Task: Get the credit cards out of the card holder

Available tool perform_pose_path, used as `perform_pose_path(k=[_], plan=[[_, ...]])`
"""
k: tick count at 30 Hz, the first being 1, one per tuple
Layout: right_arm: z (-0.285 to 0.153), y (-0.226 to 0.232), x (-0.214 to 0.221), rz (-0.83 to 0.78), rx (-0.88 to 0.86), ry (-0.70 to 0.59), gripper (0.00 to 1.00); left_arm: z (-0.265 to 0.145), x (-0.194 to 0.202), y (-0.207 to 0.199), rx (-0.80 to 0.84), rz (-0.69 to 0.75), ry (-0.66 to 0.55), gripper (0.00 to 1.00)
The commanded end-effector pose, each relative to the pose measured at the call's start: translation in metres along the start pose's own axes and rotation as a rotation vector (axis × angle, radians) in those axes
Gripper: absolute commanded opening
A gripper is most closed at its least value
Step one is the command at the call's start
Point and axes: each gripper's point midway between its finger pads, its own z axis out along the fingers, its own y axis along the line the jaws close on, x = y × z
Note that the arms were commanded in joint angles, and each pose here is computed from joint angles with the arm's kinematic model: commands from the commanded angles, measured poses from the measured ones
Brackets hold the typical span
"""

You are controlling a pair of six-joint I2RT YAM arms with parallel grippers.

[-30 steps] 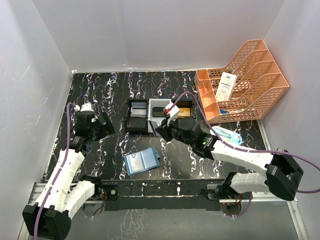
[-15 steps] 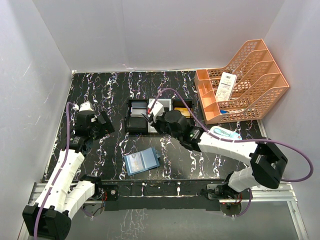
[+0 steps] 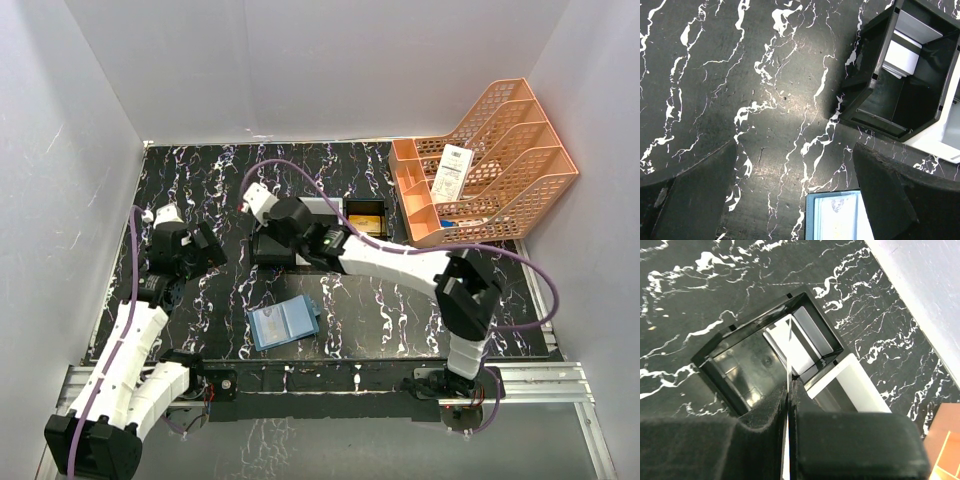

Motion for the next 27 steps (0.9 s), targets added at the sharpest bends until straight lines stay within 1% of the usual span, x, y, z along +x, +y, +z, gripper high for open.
perform_pose_path(k=[1,3,8,13,20,27], plan=[[0.016,-0.015,-0.011,-0.076,0.072,0.063,0.0,-0.007,-0.007,0.013,-0.055,-0.022,-0.049,0.99],[0.026,-0.014,-0.013,-0.081,0.076,0.077,0.0,-0.01,-0.009,0.016,-0.074,-0.028,-0.061,0.99],[0.048,-0.01,-0.007,-0.141,0.086,0.09,0.0,-0.024,-0.016,0.04,-0.2,-0.066,-0.105,0.99],[0.065,-0.004,0.005,-0.184,0.092,0.118,0.0,-0.027,-0.018,0.039,-0.181,-0.083,-0.13,0.99],[0.086,-0.005,0.021,-0.267,0.084,0.133,0.0,-0.024,-0.015,0.037,-0.177,-0.073,-0.108,0.99],[0.105,-0.01,0.034,-0.338,0.046,0.143,0.0,-0.026,-0.017,0.036,-0.17,-0.075,-0.119,0.99]])
